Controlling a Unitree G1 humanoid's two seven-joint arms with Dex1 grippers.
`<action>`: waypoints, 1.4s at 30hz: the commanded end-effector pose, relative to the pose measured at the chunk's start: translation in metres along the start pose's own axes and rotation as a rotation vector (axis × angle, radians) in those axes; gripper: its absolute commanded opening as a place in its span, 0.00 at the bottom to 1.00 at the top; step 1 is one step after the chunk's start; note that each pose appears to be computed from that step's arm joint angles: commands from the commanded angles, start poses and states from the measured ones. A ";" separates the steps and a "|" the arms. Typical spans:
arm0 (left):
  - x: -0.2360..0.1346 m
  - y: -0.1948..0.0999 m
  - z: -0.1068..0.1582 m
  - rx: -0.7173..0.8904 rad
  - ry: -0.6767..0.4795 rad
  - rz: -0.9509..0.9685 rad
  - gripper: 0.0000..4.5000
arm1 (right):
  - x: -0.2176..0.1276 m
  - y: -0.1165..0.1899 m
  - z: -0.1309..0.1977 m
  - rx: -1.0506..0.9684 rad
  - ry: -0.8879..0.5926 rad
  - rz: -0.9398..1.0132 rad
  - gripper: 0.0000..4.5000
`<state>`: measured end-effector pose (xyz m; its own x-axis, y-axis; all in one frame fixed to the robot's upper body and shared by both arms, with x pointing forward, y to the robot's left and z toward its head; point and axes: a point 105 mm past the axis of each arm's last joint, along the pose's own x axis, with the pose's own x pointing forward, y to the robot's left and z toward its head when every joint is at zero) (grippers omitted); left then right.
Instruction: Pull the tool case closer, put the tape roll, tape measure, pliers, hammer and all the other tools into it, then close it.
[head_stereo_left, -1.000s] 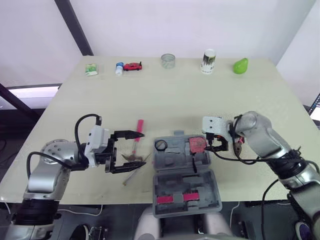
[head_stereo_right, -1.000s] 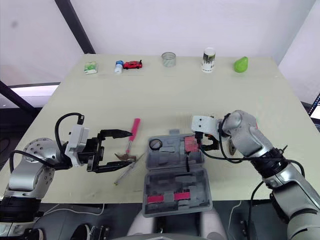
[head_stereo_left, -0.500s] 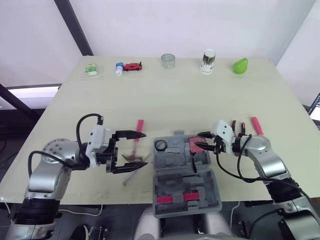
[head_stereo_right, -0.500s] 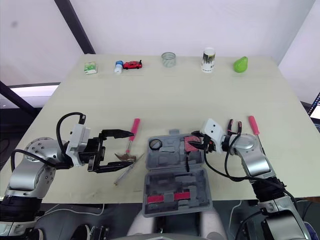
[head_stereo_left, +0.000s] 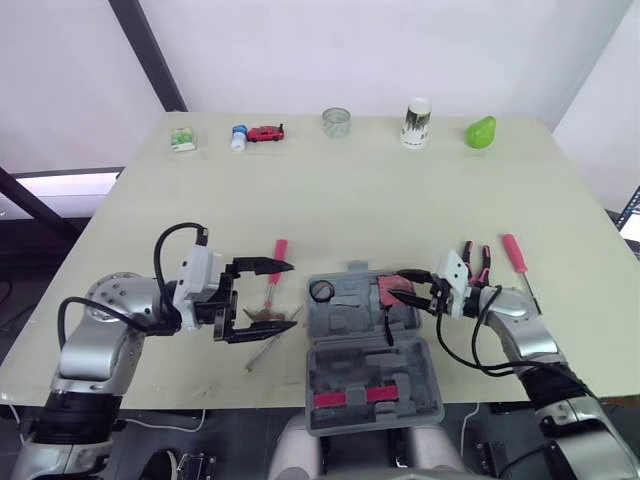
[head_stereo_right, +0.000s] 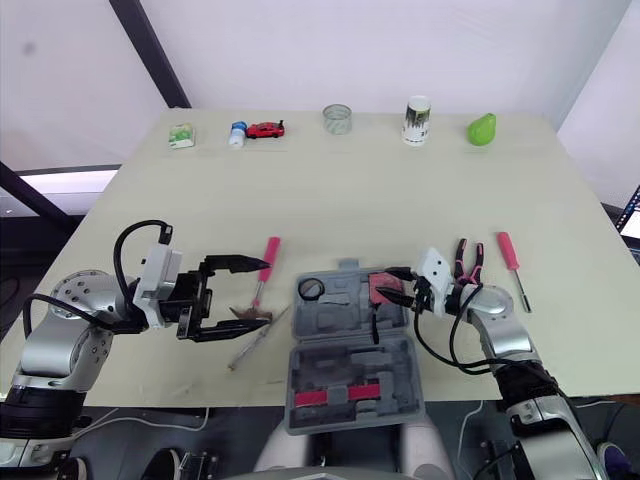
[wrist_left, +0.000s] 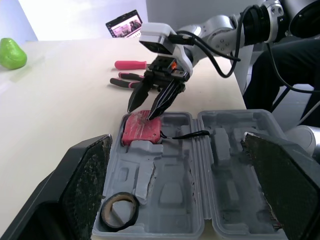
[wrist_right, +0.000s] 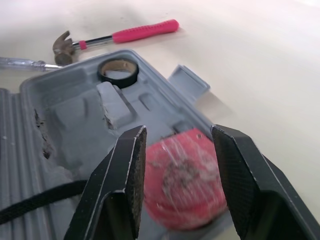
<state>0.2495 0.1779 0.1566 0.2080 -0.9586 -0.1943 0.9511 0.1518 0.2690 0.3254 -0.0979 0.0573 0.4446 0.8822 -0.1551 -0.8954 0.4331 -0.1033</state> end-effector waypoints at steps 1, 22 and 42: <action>0.000 0.000 0.007 0.028 -0.009 0.001 1.00 | -0.001 -0.007 0.004 -0.022 -0.051 -0.014 0.48; 0.001 0.000 0.006 0.017 -0.010 0.011 1.00 | 0.001 0.023 -0.094 0.043 0.416 0.113 0.48; -0.070 -0.008 -0.043 -0.213 0.004 0.454 1.00 | -0.105 -0.015 0.049 -0.128 -0.121 -0.410 0.48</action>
<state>0.2392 0.2414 0.1244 0.5603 -0.8192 -0.1222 0.8282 0.5517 0.0985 0.2985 -0.1662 0.1075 0.7075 0.7066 -0.0073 -0.6858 0.6841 -0.2483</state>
